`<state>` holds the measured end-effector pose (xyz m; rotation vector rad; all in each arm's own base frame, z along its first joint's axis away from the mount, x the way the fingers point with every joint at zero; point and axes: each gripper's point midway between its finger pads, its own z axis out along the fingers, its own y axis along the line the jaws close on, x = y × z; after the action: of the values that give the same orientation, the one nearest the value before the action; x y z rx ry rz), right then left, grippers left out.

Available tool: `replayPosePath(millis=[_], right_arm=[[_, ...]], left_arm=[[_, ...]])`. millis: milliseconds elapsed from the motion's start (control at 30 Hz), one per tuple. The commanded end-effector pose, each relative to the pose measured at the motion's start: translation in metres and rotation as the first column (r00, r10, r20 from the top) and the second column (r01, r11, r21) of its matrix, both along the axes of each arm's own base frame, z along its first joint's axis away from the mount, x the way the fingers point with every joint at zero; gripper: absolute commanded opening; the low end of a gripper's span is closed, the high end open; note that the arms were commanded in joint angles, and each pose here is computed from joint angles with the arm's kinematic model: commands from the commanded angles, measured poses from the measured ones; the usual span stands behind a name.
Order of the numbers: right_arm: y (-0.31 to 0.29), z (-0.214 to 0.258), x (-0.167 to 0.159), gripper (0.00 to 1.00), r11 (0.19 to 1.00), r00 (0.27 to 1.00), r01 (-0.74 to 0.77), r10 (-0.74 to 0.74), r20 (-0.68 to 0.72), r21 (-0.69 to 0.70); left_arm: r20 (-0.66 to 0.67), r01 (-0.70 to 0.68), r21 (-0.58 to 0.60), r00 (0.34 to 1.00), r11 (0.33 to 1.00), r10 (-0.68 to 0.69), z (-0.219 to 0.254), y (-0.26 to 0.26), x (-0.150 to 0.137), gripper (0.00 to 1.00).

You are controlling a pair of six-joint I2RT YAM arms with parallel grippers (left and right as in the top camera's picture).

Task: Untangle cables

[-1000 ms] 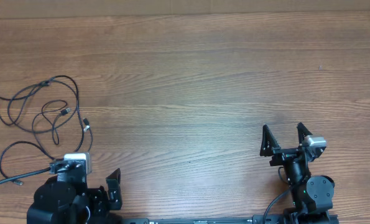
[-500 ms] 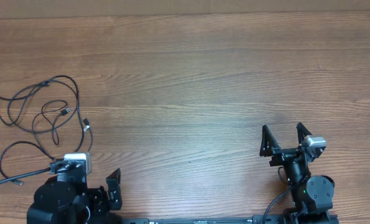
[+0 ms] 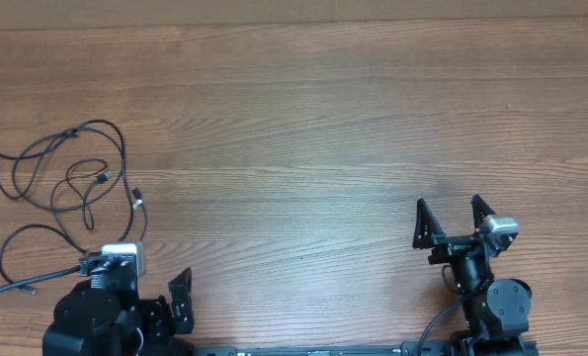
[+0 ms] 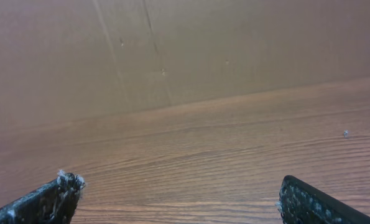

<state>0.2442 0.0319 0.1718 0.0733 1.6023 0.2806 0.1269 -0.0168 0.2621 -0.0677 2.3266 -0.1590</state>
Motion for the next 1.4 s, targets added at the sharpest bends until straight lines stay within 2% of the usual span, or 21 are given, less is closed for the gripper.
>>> replayPosePath(millis=[0, 933, 1167, 1367], right_arm=[[0.001, -0.002, 0.000, 1.00, 1.000, 1.000, -0.005, 0.005, 0.003, -0.007], [0.001, -0.002, 0.000, 1.00, 1.000, 1.000, -0.005, 0.005, 0.003, -0.008], [0.001, -0.002, 0.000, 1.00, 1.000, 1.000, -0.005, 0.005, 0.003, -0.008], [0.001, -0.002, 0.000, 1.00, 1.000, 1.000, -0.005, 0.005, 0.003, -0.007]], left_arm=[[0.007, -0.013, -0.002, 1.000, 1.000, 0.013, 0.001, 0.002, 0.000, 1.00], [0.003, -0.015, -0.002, 1.000, 1.000, 0.015, -0.002, 0.001, 0.002, 1.00], [0.017, -0.018, -0.002, 1.000, 1.000, 0.018, -0.016, -0.001, 0.015, 1.00], [0.124, -0.020, -0.009, 0.992, 1.000, 0.020, -0.037, -0.006, 0.043, 0.99]])
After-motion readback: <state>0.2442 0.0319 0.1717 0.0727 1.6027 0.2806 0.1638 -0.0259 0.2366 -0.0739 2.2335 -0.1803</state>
